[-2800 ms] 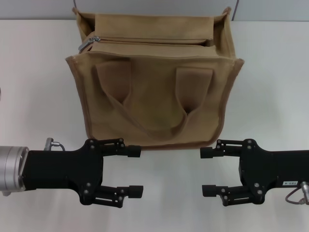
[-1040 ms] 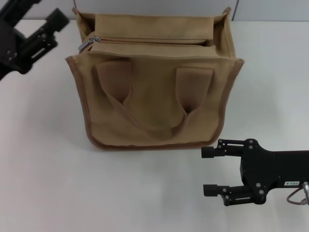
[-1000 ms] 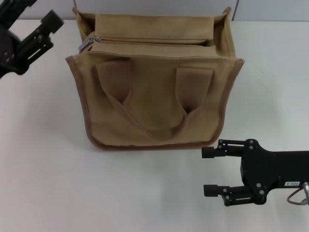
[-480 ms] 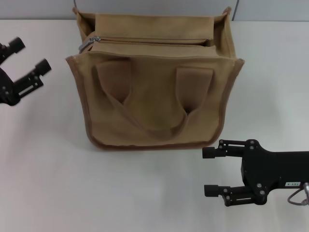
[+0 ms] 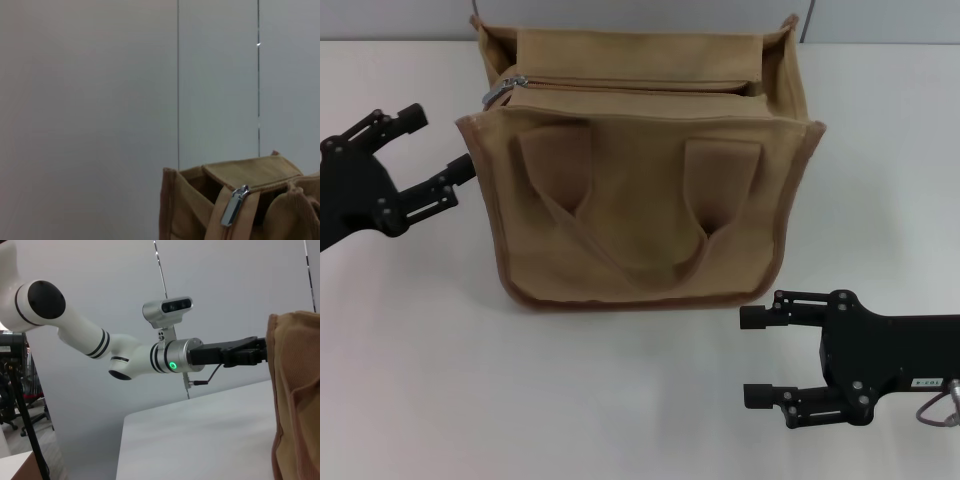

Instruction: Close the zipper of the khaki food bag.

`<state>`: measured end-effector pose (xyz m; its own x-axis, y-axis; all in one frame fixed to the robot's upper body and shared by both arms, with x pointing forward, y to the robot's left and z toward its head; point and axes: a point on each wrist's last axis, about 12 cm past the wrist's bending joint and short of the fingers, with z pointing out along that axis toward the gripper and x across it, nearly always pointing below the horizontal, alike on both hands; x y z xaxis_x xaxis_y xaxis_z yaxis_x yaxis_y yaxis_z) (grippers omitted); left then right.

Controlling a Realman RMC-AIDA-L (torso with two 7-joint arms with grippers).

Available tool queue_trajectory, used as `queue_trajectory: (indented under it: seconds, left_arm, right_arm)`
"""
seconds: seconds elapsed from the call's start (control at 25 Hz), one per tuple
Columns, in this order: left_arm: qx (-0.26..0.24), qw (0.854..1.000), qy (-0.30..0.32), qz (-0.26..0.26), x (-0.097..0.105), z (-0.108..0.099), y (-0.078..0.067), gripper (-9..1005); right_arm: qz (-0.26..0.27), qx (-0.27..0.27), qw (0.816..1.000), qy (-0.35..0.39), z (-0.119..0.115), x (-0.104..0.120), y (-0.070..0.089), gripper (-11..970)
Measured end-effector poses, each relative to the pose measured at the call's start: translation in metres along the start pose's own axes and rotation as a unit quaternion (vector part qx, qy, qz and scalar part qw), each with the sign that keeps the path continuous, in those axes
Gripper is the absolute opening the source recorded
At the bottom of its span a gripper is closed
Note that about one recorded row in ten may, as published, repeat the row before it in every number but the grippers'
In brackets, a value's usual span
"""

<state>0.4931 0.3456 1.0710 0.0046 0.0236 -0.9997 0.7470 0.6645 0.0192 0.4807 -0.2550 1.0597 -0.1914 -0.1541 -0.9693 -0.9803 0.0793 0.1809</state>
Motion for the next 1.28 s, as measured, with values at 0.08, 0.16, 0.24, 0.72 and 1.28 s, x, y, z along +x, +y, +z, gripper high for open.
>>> queue_trajectory:
  seconds: [0.08, 0.16, 0.24, 0.72, 1.28]
  left_arm:
    - [0.000, 1.000, 0.000, 0.000, 0.000, 0.000, 0.000, 827]
    - [0.013, 1.000, 0.006, 0.011, 0.000, 0.015, 0.000, 827]
    - [0.016, 1.000, 0.008, 0.016, 0.000, 0.018, 0.000, 827]
    - [0.004, 0.999, 0.021, 0.048, 0.000, 0.041, 0.004, 826]
    - [-0.012, 0.998, 0.024, 0.052, -0.005, 0.012, 0.014, 826]
  right_arm:
    - [0.000, 0.000, 1.000, 0.000, 0.000, 0.000, 0.000, 762]
    - [0.001, 0.000, 1.000, 0.000, 0.000, 0.001, 0.000, 762]
    - [0.001, 0.001, 1.000, 0.000, 0.000, 0.001, 0.001, 762]
    - [0.002, 0.001, 1.000, -0.001, -0.001, 0.001, 0.001, 761]
    - [0.004, -0.001, 1.000, -0.002, -0.001, 0.000, 0.001, 761]
